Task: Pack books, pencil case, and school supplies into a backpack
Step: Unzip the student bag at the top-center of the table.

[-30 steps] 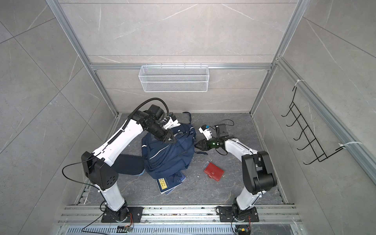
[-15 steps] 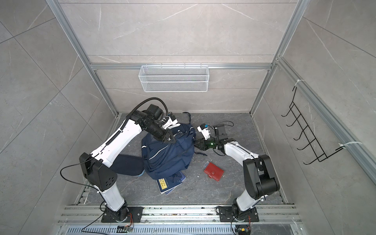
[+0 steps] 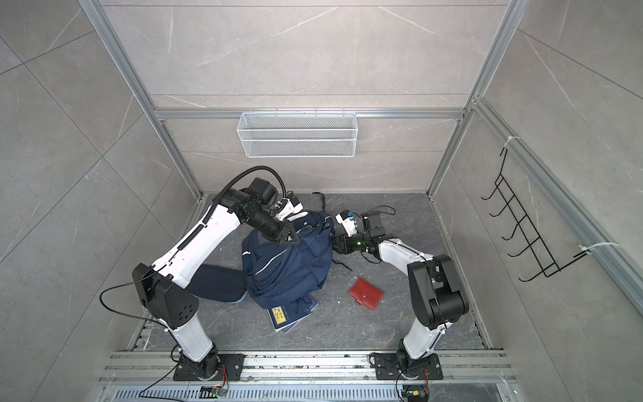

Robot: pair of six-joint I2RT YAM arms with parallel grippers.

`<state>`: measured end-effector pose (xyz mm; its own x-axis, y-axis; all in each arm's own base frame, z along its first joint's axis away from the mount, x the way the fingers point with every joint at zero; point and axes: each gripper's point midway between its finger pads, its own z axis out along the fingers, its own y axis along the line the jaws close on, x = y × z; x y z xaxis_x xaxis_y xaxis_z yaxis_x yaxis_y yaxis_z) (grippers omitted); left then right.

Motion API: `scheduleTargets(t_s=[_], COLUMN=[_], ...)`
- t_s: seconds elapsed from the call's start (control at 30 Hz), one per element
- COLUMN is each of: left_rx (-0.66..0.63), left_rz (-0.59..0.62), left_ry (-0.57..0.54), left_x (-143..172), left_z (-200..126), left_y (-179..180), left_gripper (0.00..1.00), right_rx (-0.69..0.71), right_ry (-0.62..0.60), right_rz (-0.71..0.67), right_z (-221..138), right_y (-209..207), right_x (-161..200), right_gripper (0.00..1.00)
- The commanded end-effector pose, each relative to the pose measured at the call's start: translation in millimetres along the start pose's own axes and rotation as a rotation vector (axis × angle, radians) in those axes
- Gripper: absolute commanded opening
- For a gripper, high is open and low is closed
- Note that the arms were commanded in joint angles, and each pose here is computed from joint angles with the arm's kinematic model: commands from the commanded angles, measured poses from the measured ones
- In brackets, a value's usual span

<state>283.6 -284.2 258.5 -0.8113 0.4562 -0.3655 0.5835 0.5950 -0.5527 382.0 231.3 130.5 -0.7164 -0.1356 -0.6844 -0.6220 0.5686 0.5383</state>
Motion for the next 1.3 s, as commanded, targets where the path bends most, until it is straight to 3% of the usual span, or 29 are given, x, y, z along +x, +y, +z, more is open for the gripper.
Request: scheduleTargets(t_s=[0.0,0.43,0.8,1.1,1.27], left_rx=[0.111,0.122,0.070,0.027,-0.024], left_rz=[0.044,0.025,-0.014,-0.076,-0.052], left_ry=[-0.071,-0.048,-0.091,-0.268,-0.258], left_x=[-4.5,-1.6,-11.2,-38.8,-38.4], left_z=[-26.2,-17.5,-21.5,-48.2,-41.5], left_y=[-36.8,-33.3,-17.6,9.4,20.7], left_gripper=[0.00,0.00,0.00,0.00,0.00], right_rx=[-0.019,-0.012,0.039,0.110,0.127], right_ry=[-0.033,-0.061,-0.053,-0.053,-0.022], right_rz=[-0.035,-0.038,-0.052,-0.070,-0.130], right_z=[3.8,5.8,-2.4,-25.5,-43.0], right_y=[7.4,4.9,3.5,10.4,25.4], right_x=[-17.2,-22.2,-15.7,-6.4,-5.8], right_gripper=[0.41,0.30,0.00,0.00,0.00])
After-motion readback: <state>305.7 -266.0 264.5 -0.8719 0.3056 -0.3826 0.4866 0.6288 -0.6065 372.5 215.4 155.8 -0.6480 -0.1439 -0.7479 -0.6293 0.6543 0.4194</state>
